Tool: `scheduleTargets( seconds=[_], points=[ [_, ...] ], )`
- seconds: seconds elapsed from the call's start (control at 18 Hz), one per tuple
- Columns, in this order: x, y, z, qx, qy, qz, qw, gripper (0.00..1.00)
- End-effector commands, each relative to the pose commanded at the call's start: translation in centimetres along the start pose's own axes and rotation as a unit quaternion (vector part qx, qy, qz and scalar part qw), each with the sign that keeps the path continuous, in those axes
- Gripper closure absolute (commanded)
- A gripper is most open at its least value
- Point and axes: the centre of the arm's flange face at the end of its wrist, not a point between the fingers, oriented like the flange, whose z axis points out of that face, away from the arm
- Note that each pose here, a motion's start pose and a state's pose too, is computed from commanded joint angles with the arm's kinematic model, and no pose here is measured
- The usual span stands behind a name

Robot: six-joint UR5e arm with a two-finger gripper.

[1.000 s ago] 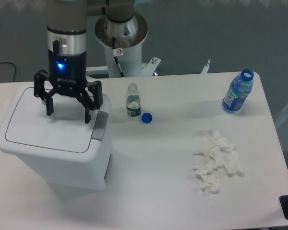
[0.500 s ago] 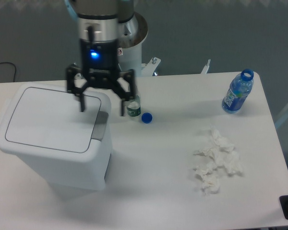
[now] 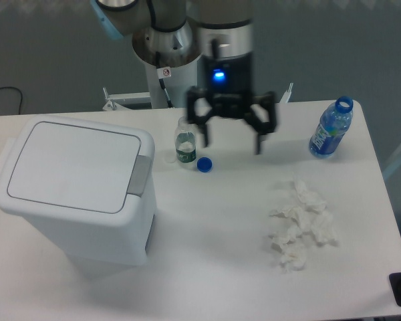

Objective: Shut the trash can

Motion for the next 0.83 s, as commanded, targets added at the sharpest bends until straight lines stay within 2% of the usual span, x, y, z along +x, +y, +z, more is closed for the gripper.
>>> scheduleTargets(
  seconds=[0.28, 0.56, 0.83],
  points=[
    [-2.5, 5.2, 1.3, -0.036, 0.003, 0.02, 0.9991, 0.0],
    [-3.1, 8.6, 1.8, -0.055, 0.033, 0.054, 0.9965, 0.0],
    [-2.6, 9.0, 1.7, -0.056, 0.045, 0.064, 0.9953, 0.0]
  ],
)
